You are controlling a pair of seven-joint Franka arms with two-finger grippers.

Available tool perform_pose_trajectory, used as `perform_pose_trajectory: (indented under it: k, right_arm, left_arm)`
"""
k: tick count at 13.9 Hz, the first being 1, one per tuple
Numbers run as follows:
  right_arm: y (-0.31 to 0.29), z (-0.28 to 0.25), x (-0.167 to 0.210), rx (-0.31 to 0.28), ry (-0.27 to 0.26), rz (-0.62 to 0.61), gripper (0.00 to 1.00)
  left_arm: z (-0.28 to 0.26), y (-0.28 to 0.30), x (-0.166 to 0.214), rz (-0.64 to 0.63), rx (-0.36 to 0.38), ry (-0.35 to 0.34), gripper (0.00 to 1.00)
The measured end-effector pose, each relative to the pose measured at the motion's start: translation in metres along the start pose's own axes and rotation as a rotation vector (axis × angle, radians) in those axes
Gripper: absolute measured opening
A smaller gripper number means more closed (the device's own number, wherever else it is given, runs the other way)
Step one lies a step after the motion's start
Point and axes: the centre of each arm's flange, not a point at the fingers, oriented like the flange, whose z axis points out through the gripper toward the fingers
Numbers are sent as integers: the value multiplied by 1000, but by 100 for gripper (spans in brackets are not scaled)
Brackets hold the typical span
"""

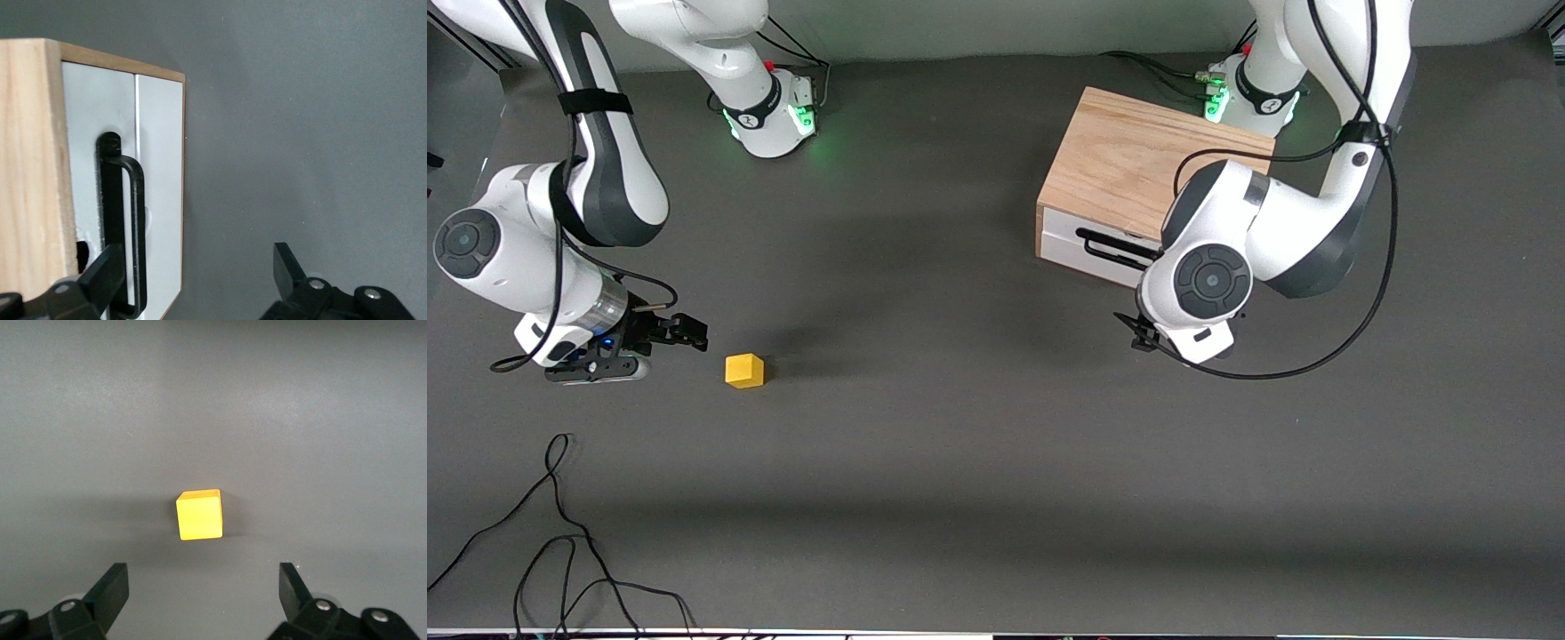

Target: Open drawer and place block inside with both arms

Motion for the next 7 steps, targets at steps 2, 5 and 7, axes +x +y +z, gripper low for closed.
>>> perform_pose_trajectory:
  k: [2, 5, 7]
  right_arm:
    - [0, 12, -5, 0, -5, -2, 100]
    - [-1, 48, -7, -4, 34, -10, 100]
    - [-9, 86, -6, -7, 52, -33, 100]
  left_arm:
    - [11, 2, -1, -4, 4, -1, 100]
    - [23, 2, -5, -2, 15, 3, 100]
    - [41, 0, -10, 5, 48, 12, 100]
